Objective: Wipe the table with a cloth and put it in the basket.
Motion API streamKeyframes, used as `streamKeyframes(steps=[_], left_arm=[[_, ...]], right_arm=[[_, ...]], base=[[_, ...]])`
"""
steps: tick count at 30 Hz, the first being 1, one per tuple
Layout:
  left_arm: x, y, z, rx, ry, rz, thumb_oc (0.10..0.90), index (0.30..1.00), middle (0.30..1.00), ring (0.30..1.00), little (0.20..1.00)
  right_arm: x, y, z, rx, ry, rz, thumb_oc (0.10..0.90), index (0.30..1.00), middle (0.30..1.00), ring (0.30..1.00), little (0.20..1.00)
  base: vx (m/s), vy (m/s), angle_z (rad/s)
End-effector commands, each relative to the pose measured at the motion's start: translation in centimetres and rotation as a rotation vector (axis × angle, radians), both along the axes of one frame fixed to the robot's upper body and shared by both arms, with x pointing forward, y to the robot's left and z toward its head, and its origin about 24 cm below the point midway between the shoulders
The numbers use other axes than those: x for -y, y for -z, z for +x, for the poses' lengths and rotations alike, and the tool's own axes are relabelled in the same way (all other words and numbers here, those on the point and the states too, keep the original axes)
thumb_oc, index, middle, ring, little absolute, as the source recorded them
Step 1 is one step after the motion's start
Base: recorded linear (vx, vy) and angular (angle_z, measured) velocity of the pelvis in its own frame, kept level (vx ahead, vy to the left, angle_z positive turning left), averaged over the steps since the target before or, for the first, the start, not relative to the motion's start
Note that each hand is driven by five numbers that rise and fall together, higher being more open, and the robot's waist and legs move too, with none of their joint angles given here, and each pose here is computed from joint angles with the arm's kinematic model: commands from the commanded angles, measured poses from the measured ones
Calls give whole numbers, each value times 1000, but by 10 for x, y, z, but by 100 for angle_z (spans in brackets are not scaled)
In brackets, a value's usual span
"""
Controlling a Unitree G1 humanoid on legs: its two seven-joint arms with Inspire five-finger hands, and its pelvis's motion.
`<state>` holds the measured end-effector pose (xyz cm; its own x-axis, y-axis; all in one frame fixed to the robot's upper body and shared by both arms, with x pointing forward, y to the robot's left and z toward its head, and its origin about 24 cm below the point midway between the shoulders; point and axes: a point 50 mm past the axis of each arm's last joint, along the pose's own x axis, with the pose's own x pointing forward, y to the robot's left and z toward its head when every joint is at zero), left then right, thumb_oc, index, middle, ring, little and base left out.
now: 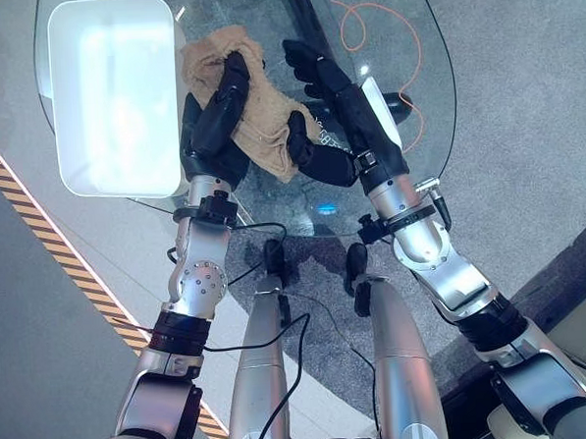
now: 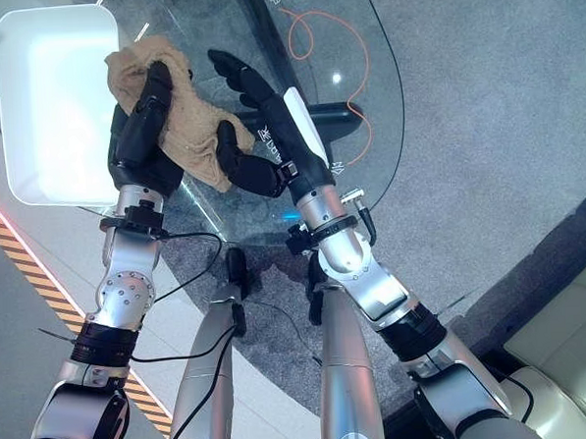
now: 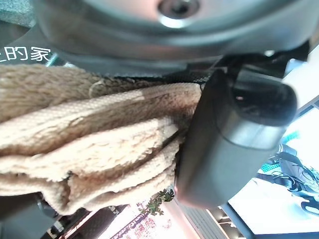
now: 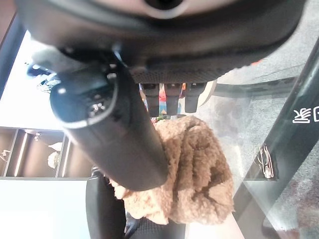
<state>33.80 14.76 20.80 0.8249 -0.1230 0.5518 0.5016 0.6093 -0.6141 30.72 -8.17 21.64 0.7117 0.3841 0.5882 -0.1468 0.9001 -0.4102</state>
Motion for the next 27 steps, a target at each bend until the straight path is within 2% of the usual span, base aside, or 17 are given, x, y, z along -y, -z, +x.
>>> streamKeyframes(steps=[1, 15, 27], left_arm=[[22, -58, -23, 349, 81, -2, 100, 300, 300, 300, 200], [12, -59, -25, 365, 10, -13, 100, 300, 300, 300, 200], [-20, -69, -34, 440, -220, -33, 100, 300, 300, 300, 200]], right_arm=[[-29, -83, -59, 423, -295, 199, 800, 900, 900, 900, 900], [-18, -84, -59, 463, -214, 253, 800, 900, 900, 900, 900], [3, -84, -58, 501, -144, 287, 800, 900, 900, 900, 900]], base=[[0, 0, 0], [0, 0, 0], [0, 0, 0]])
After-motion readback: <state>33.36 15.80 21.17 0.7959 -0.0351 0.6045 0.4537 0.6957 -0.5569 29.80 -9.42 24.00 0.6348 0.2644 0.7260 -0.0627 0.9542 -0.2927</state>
